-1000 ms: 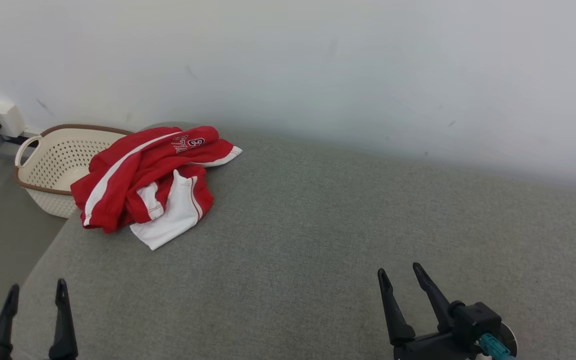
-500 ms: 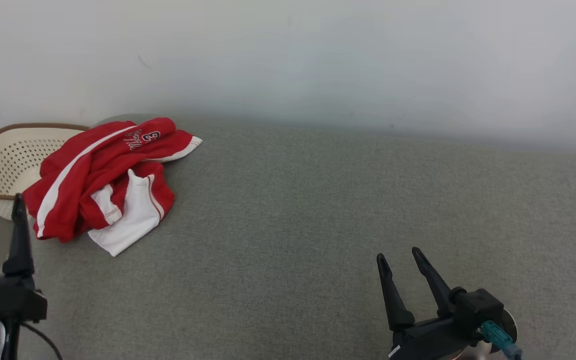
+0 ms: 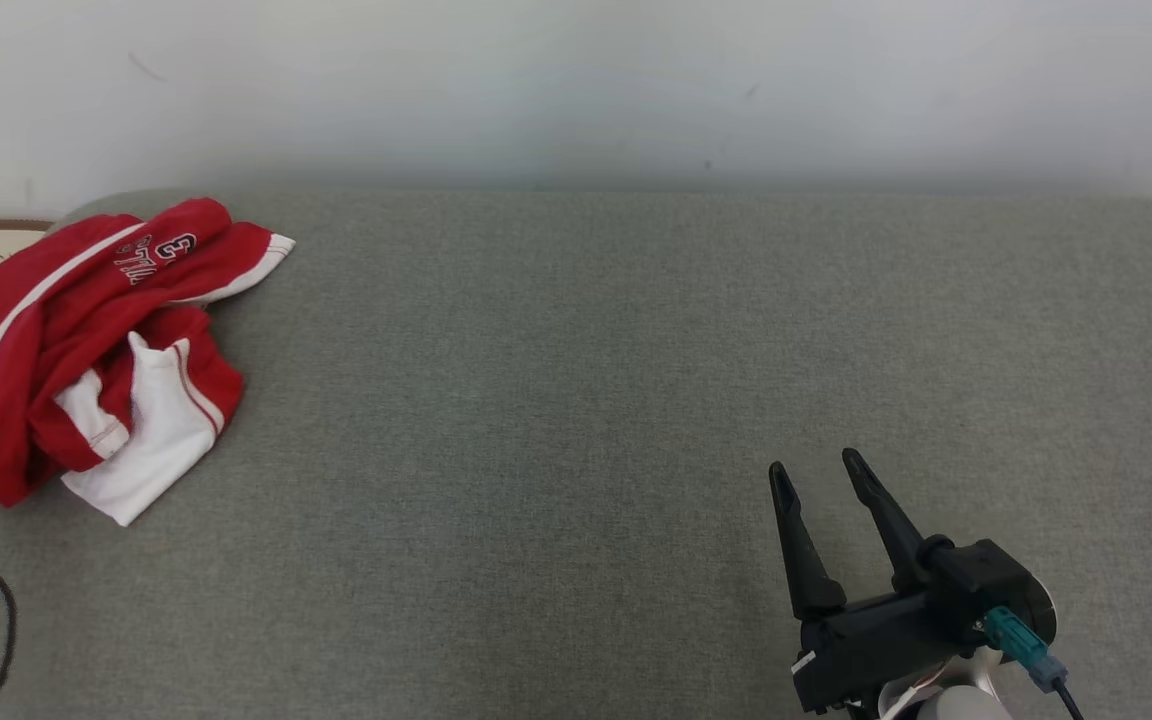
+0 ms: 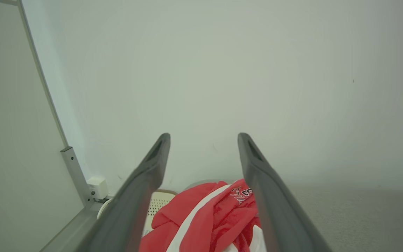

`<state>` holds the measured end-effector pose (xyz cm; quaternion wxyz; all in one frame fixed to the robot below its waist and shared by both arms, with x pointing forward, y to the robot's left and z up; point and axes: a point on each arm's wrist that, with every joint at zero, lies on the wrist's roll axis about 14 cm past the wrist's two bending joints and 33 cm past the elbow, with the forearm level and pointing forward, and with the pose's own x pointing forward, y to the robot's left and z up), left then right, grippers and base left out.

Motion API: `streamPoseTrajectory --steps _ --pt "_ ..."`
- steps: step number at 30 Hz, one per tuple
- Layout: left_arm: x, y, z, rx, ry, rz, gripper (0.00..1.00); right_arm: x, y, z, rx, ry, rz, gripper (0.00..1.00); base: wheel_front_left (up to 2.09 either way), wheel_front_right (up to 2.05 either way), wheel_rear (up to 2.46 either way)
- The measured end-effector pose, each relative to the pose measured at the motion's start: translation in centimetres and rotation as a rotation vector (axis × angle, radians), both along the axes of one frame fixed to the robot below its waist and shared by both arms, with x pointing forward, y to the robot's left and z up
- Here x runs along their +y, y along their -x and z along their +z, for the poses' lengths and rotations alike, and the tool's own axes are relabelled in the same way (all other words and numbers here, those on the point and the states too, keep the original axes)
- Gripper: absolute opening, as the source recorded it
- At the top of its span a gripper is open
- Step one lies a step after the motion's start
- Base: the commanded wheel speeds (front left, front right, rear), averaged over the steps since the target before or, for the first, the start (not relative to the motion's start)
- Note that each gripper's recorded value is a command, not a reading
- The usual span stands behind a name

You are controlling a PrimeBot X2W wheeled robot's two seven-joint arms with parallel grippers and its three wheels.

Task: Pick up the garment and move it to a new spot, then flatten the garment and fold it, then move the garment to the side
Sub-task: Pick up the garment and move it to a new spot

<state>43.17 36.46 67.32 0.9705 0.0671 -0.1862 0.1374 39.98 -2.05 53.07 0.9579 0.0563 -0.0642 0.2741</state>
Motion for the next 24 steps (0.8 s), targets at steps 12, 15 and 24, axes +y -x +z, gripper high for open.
streamPoseTrajectory --steps 12,15,24 --pt "1.3 -7.4 -4.2 0.184 0.042 -0.008 1.00 -2.8 -2.1 -1.9 0.040 0.031 -0.072 1.00 0.00 0.00 0.00" --pt "1.5 -8.7 -6.1 0.249 0.058 -0.002 1.00 -3.5 -2.5 -2.6 0.055 0.040 -0.087 1.00 0.00 0.00 0.00" --pt "2.2 -11.2 -12.3 0.454 0.101 0.023 1.00 -5.1 -3.3 -4.1 0.086 0.060 -0.128 1.00 0.00 0.00 0.00"
